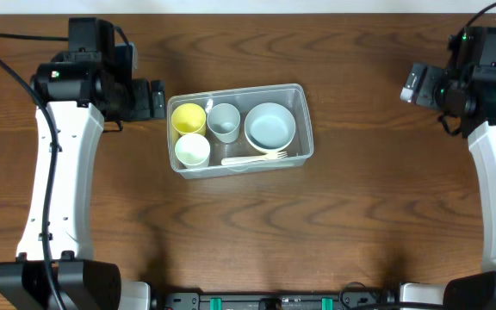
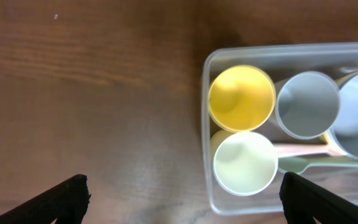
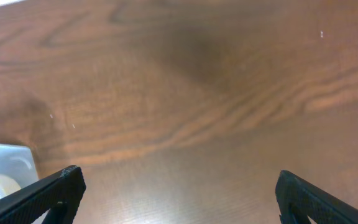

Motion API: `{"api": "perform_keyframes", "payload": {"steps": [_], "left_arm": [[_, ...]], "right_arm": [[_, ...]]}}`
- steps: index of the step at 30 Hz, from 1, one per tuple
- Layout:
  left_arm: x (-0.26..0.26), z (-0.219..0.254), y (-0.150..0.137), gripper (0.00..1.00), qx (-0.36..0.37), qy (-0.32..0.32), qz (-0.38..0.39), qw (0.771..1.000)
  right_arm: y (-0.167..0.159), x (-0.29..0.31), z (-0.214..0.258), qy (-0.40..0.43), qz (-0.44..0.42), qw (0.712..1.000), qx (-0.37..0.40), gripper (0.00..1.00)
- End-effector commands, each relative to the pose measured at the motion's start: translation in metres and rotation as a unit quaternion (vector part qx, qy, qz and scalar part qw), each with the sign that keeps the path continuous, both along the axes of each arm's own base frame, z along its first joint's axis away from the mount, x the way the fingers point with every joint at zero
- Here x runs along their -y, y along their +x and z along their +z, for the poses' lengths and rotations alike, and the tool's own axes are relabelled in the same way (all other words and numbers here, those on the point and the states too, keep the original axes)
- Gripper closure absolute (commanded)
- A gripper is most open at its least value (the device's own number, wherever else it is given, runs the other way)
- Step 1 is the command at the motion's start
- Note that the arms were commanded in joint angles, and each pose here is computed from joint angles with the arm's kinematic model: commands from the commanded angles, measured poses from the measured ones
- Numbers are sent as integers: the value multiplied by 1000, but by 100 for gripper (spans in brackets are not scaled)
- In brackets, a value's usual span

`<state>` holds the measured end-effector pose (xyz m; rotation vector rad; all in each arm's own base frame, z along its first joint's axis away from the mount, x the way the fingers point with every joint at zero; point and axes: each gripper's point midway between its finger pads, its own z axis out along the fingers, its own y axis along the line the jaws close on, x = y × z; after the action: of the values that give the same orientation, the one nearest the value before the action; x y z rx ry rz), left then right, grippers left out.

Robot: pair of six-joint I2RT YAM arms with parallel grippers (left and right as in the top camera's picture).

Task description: Pack container

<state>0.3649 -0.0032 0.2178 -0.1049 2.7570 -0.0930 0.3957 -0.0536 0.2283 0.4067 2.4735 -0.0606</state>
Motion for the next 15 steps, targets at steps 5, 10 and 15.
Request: {"api": "perform_keyframes", "payload": {"steps": [5,10,15], "left_arm": [[1,16,-13,2,14,9,-7,1000],[13,51,-36,2,63,12,-31,997],[28,72,-78,2,126,15,-68,990]], "right_arm": [[-26,0,24,18,-30,999,16,1],[-59,-4,50,22,-36,998,36,1],[-102,-9,58,26,-42,997,64,1]]}}
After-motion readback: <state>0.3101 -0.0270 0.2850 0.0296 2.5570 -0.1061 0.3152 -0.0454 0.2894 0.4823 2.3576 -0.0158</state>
